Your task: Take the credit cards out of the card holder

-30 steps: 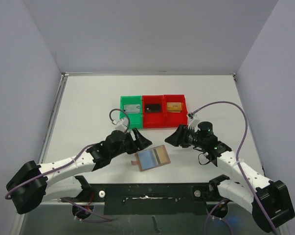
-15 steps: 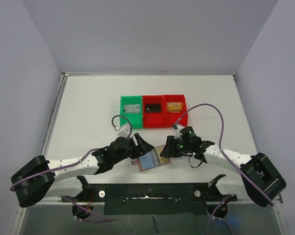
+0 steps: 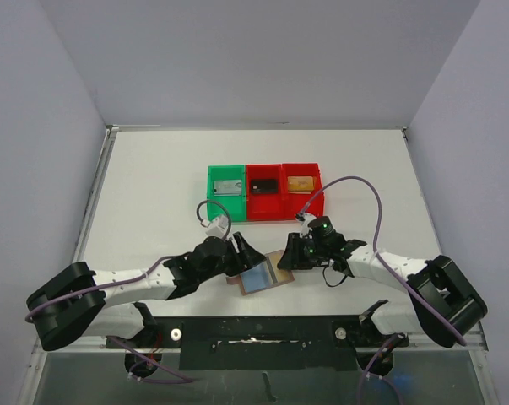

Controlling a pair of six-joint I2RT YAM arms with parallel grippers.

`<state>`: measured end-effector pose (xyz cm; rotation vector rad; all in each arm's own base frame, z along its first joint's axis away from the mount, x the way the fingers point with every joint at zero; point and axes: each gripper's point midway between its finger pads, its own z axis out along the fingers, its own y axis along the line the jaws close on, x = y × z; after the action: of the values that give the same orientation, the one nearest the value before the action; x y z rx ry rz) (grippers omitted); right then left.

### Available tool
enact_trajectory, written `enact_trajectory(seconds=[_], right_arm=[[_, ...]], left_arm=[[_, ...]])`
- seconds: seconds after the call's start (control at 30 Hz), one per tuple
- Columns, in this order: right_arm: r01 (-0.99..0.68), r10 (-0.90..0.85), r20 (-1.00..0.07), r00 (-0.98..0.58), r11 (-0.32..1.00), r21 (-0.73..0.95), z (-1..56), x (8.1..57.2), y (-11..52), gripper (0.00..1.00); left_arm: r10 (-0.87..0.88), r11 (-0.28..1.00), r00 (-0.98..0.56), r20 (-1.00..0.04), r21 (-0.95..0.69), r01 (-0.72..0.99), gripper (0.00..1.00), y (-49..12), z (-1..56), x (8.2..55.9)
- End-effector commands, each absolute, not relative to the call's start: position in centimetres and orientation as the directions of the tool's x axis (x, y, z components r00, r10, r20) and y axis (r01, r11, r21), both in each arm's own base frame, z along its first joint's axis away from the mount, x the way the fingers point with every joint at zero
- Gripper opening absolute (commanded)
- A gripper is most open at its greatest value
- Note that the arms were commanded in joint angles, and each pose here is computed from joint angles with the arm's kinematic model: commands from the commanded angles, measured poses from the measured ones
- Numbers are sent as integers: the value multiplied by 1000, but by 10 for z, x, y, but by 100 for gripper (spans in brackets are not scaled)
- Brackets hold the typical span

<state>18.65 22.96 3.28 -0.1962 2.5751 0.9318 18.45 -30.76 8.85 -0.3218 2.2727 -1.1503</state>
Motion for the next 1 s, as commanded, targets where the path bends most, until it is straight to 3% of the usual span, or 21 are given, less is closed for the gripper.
enact_trajectory(seconds=[0.0,0.33,0.97], right_arm=[[-296,-3,-445,-896,752,590,39,196,238,31],[-298,-20,-414,-910,727,619,33,187,240,23],[-278,-19,-388,-922,731,623,23,183,238,22]], left_arm=[[-425,571,-817,-391,-815,93,54,-326,103,188],[-368,630,-852,-372,-774,66,40,-332,73,182],[-411,571,-860,-302,-821,15,32,-346,55,180]])
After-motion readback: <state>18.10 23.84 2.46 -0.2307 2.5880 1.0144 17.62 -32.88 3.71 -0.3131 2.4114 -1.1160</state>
